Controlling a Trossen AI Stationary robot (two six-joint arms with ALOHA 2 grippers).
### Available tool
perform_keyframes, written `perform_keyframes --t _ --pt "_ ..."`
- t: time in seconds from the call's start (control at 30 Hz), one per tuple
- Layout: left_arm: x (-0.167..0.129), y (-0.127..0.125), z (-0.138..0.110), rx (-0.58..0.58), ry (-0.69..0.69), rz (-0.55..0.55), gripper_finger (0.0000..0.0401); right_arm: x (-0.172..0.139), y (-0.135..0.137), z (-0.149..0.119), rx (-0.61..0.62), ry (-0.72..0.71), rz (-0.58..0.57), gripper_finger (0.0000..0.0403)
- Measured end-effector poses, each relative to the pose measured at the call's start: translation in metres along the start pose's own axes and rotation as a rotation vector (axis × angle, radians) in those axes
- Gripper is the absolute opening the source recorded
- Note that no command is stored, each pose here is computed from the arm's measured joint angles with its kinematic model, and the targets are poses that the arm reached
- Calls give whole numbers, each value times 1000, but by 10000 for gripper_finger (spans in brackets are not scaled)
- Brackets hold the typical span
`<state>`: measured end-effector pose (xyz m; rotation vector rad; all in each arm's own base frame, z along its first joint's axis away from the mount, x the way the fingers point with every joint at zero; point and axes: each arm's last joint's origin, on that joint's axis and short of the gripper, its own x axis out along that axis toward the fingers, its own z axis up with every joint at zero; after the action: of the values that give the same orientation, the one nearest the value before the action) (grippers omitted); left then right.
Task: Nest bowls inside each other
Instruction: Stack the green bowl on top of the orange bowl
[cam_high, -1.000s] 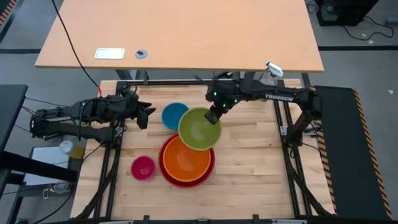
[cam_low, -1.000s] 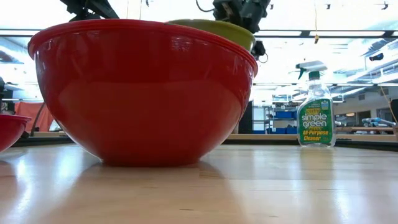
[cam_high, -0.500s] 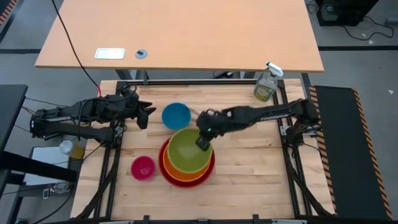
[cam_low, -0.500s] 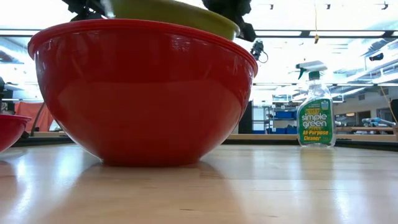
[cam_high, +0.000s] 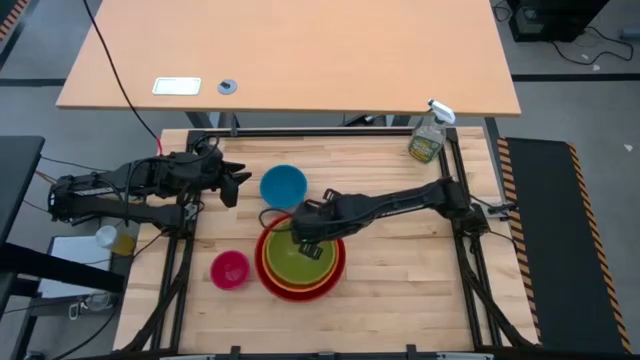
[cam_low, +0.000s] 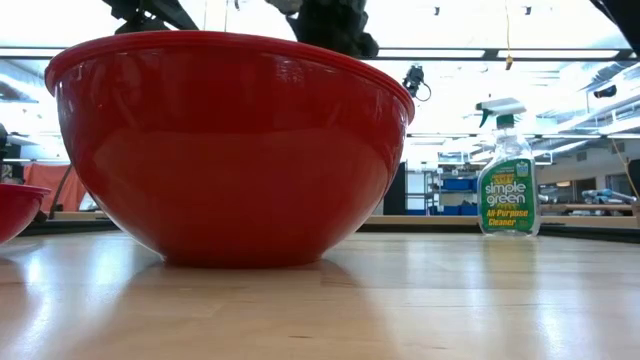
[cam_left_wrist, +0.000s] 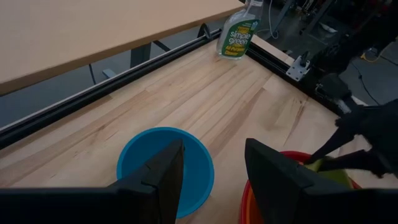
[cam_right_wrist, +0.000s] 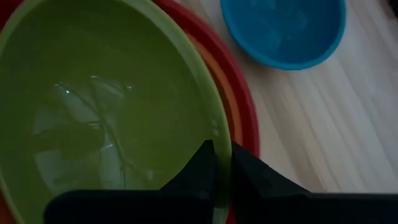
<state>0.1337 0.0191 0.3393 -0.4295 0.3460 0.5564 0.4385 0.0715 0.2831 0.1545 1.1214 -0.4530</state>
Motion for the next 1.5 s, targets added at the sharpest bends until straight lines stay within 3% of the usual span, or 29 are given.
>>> perform_keyframes --t 0.3,0.63,0.93,1.2,1.5 --pt "0 0 0 6 0 0 174 13 -5 -2 -11 16 -29 40" --pt "0 0 0 19 0 0 174 44 -9 -12 -10 87 16 41" --pt "0 0 0 19 0 0 174 50 -15 -7 -22 89 65 49" --pt "0 0 0 19 0 0 174 54 -22 -2 6 125 159 123" --pt "0 0 0 19 0 0 174 54 -23 -2 20 134 174 205"
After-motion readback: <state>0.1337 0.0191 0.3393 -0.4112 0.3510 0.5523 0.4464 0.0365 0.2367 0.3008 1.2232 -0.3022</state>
